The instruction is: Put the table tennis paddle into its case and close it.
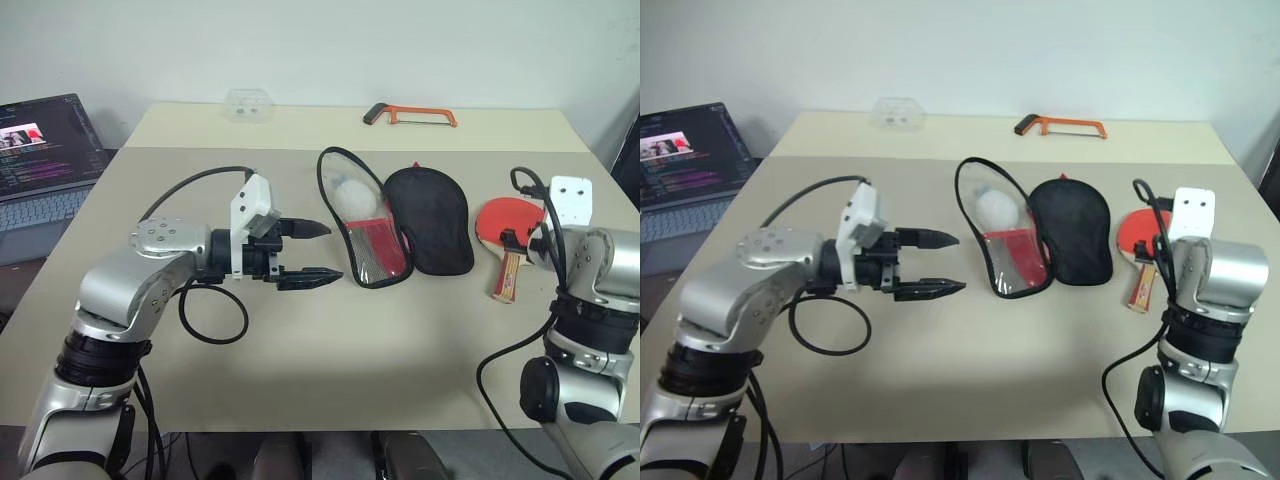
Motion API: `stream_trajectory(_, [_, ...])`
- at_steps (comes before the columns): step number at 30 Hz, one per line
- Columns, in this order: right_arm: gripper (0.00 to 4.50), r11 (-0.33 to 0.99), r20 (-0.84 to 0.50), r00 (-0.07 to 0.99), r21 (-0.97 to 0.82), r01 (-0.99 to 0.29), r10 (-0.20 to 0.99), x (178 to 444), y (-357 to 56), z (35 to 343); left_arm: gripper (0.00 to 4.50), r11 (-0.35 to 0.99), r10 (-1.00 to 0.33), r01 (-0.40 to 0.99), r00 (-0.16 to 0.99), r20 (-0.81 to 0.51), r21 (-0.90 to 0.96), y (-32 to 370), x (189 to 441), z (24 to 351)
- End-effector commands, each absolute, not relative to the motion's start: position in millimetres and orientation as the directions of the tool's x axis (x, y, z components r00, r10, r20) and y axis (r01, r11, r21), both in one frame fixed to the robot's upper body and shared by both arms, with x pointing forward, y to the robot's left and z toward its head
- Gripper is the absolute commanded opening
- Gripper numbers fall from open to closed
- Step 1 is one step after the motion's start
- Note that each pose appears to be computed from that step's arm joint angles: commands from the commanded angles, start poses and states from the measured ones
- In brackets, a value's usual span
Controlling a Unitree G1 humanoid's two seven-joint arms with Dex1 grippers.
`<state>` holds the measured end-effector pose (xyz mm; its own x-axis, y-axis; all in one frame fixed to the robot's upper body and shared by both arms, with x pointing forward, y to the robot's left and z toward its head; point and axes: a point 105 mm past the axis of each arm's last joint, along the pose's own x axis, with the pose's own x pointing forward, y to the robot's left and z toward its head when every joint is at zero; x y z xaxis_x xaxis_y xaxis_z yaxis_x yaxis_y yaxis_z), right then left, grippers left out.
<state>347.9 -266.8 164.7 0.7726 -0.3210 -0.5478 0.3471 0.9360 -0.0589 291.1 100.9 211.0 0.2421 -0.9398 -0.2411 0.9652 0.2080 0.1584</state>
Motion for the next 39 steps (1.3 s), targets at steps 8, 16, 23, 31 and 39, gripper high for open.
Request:
stream_trajectory(8, [4.49,0.927,-0.569,0.759,-0.017,0.374,-0.317,341.8,-270.5,154.7,4.19,0.156,-0.952,0.963,0.206,-0.227,0.219,97.1,285.0,225.0])
stream_trajectory(16, [4.49,0.935,-0.609,0.743,0.005,0.354,-0.278,343.2,-264.0,141.3,4.19,0.180,-0.946,0.961,0.228,-0.230,0.211,101.1,281.7,222.2])
stream_trajectory(23, [4.49,0.932,-0.628,0.722,-0.013,0.363,-0.290,350.0,-269.6,120.4,4.19,0.197,-0.941,0.956,0.246,-0.231,0.216,101.5,280.8,220.5])
stream_trajectory(31, [2.67,0.932,-0.627,0.718,-0.037,0.361,-0.303,356.7,-274.5,105.8,4.19,0.208,-0.936,0.951,0.261,-0.238,0.227,103.7,280.4,221.5])
stream_trajectory(39, [1.08,0.912,-0.586,0.725,-0.063,0.405,-0.362,359.7,-285.7,117.4,4.19,0.218,-0.933,0.949,0.271,-0.235,0.229,102.9,281.0,220.4])
